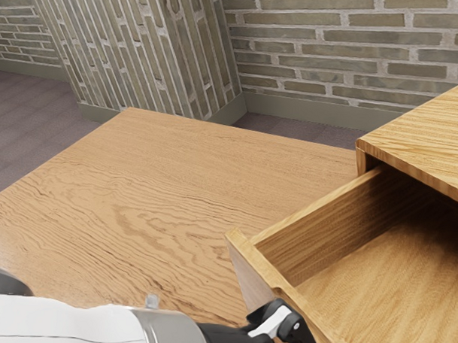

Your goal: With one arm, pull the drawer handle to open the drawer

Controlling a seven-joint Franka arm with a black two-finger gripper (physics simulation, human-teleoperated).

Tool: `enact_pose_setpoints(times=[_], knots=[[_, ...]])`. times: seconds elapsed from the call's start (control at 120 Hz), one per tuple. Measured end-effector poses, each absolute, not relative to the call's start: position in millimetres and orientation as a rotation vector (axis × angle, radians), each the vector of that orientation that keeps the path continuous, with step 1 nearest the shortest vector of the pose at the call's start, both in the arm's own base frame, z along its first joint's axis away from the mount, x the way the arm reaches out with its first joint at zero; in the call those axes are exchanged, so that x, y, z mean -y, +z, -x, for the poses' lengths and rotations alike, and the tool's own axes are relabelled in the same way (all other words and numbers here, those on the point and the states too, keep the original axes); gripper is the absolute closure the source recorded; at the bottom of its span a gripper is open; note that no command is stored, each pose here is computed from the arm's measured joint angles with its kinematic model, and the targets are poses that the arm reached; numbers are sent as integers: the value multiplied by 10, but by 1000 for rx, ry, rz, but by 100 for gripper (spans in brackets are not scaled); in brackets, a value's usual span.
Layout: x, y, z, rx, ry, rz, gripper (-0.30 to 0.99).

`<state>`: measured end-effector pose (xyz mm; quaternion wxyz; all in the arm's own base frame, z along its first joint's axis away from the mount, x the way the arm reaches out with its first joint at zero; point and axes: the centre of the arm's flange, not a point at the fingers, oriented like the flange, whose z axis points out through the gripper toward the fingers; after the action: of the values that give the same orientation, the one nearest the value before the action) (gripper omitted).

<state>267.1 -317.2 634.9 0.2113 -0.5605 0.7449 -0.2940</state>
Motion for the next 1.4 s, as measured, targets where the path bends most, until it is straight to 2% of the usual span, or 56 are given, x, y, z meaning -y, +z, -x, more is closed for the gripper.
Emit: enact_pose_setpoints(times=[0.092,0.258,0.408,0.45,0.658,1.067,1.4], knots=[[3211,6340,-2608,-2073,-816,1551,80],[3232,6298,-2577,-2087,-802,1565,71],[3242,6301,-2505,-2086,-788,1559,76],[3243,6306,-2489,-2082,-785,1555,81],[3224,6342,-2462,-2075,-772,1558,85],[2989,6425,-2432,-2054,-713,1634,59],[2887,6603,-2412,-2040,-718,1656,50]])
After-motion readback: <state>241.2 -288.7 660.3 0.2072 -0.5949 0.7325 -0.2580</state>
